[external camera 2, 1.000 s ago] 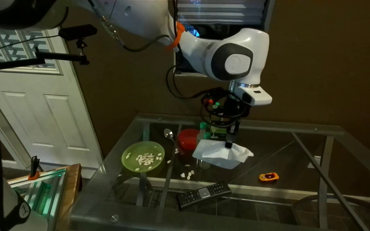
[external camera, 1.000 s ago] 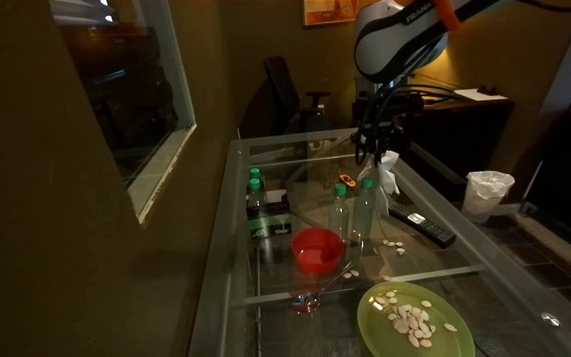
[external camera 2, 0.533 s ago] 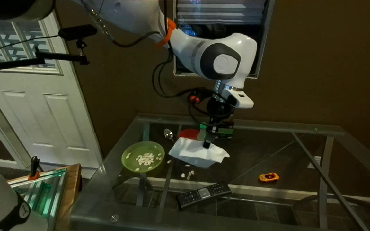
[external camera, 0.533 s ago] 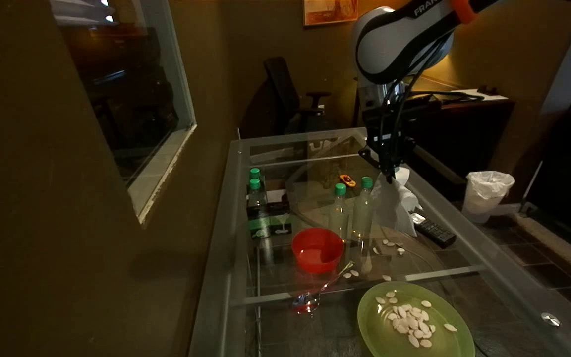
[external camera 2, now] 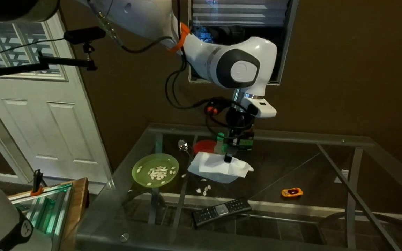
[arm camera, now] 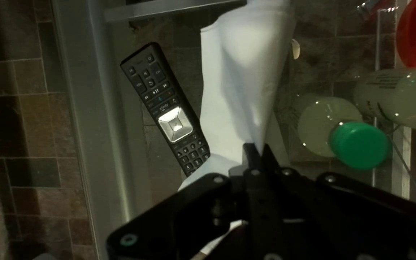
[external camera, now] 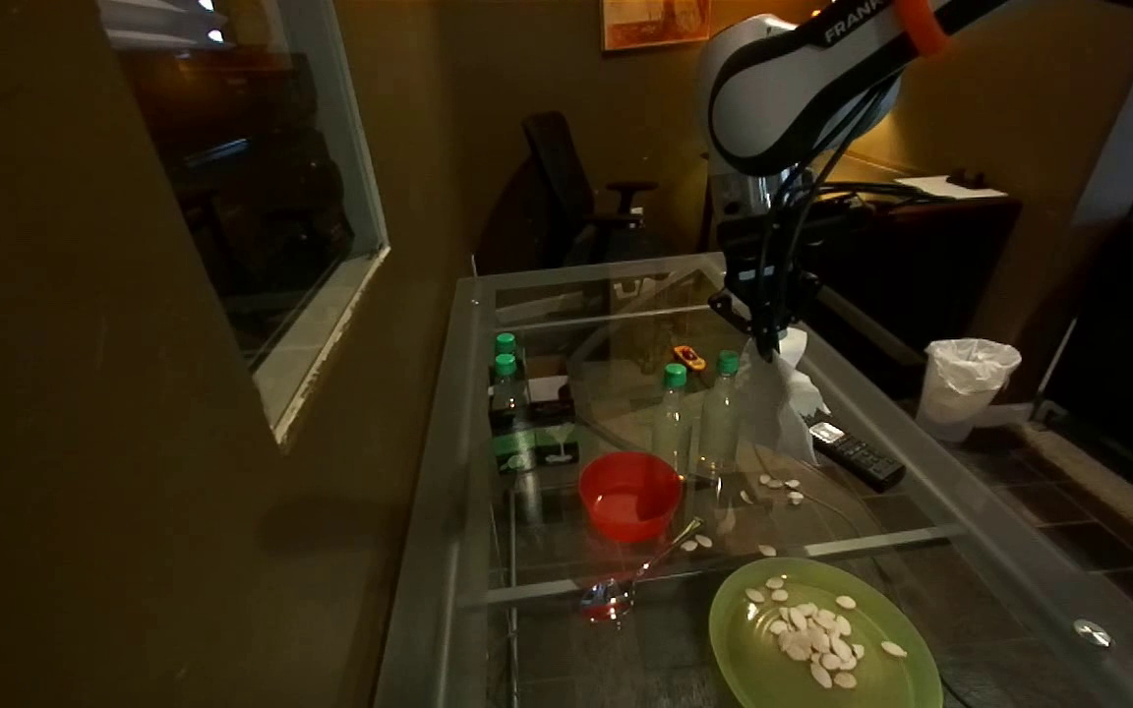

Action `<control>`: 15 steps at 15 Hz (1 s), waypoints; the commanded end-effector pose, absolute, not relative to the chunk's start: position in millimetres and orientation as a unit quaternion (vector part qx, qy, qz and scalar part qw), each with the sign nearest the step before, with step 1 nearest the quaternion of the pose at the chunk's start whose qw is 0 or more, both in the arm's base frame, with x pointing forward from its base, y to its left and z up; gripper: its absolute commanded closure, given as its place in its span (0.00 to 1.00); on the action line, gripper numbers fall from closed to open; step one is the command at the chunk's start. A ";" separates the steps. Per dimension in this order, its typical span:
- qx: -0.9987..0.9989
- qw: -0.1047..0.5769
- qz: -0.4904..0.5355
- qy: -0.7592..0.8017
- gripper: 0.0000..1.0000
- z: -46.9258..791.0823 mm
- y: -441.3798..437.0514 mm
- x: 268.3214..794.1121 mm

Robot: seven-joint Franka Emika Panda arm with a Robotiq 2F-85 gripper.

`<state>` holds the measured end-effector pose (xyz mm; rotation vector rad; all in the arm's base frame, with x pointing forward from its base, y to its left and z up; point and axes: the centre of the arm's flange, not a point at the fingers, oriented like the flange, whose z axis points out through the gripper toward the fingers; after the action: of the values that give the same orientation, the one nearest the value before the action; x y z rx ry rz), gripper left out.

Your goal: Use the napkin to push the grains on the table slightly to the left

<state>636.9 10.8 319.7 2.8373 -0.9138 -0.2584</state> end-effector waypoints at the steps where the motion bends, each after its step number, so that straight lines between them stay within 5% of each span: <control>1: 0.948 0.073 -0.072 -0.302 0.99 318.4 10.2 603.4; 15: 0.960 0.085 -0.014 -0.268 0.99 252.3 4.1 517.2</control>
<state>538.9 5.1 265.0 2.8552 -0.7890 -0.1203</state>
